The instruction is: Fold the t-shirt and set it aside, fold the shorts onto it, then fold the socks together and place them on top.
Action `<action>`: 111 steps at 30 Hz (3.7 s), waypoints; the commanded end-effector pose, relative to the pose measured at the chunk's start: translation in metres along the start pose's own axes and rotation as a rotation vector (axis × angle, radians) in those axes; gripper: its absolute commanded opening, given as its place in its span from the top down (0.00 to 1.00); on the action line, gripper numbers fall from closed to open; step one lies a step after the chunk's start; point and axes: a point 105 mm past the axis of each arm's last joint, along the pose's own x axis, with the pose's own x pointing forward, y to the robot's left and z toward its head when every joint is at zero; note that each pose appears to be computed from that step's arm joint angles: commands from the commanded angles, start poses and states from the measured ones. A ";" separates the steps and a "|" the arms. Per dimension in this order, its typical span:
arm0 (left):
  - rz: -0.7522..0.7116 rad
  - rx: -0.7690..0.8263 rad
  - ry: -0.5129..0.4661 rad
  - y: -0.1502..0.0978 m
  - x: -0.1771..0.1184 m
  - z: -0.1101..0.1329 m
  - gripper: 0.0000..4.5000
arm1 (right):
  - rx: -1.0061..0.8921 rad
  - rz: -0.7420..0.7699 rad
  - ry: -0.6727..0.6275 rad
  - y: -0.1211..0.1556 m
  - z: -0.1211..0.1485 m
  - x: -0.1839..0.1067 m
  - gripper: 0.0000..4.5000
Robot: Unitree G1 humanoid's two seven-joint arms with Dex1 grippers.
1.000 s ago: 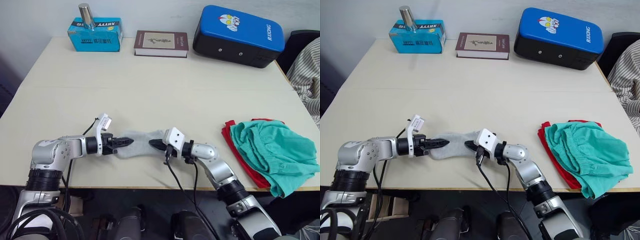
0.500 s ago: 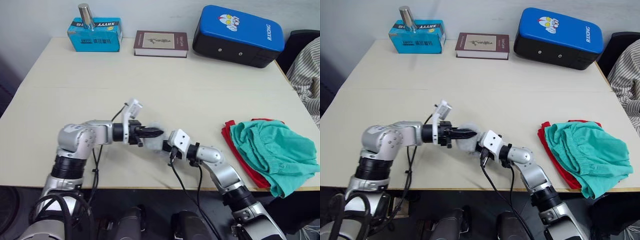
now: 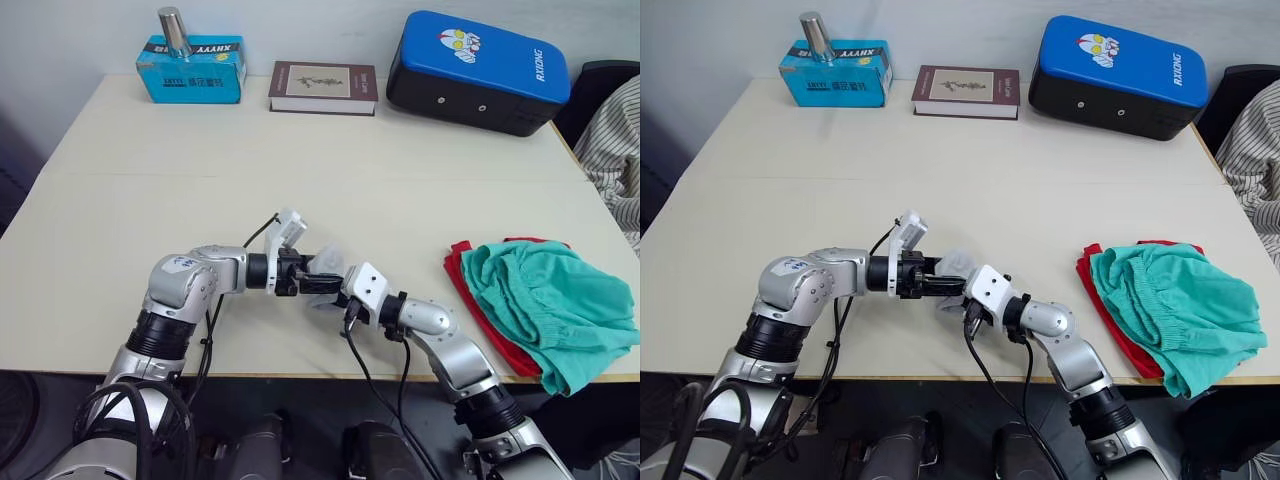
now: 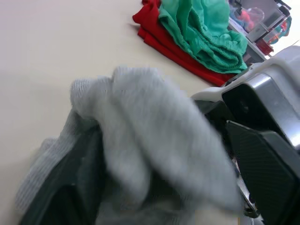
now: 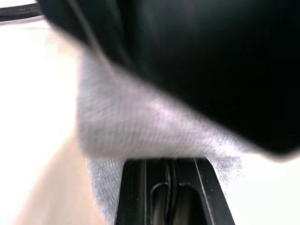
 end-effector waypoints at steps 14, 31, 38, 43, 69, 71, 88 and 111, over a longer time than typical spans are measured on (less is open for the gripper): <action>0.062 0.250 -0.127 0.019 -0.017 -0.001 0.42 | -0.045 -0.018 0.009 -0.012 0.010 -0.037 1.00; 0.163 0.244 -0.041 0.026 0.008 -0.051 0.99 | 0.067 -0.018 -0.197 -0.025 0.062 -0.076 1.00; 0.201 0.214 -0.053 0.027 0.006 -0.050 0.99 | 0.134 -0.045 -0.150 -0.009 0.028 -0.026 1.00; 0.236 0.192 -0.023 0.031 0.001 -0.058 0.99 | 0.110 -0.219 -0.102 -0.025 -0.007 -0.011 1.00; 0.274 0.266 -0.097 0.042 -0.006 -0.047 1.00 | 1.326 0.012 0.109 -0.005 -0.008 -0.101 0.01; 0.275 0.265 -0.088 0.043 -0.006 -0.048 1.00 | 1.396 0.050 0.052 -0.003 0.004 -0.085 0.01; 0.285 0.244 -0.075 0.042 -0.010 -0.058 1.00 | 1.691 -0.141 -0.022 -0.024 -0.002 -0.006 0.22; -0.054 0.354 -0.329 -0.027 -0.018 0.005 0.45 | 1.480 -0.347 -0.526 -0.061 0.061 -0.129 0.98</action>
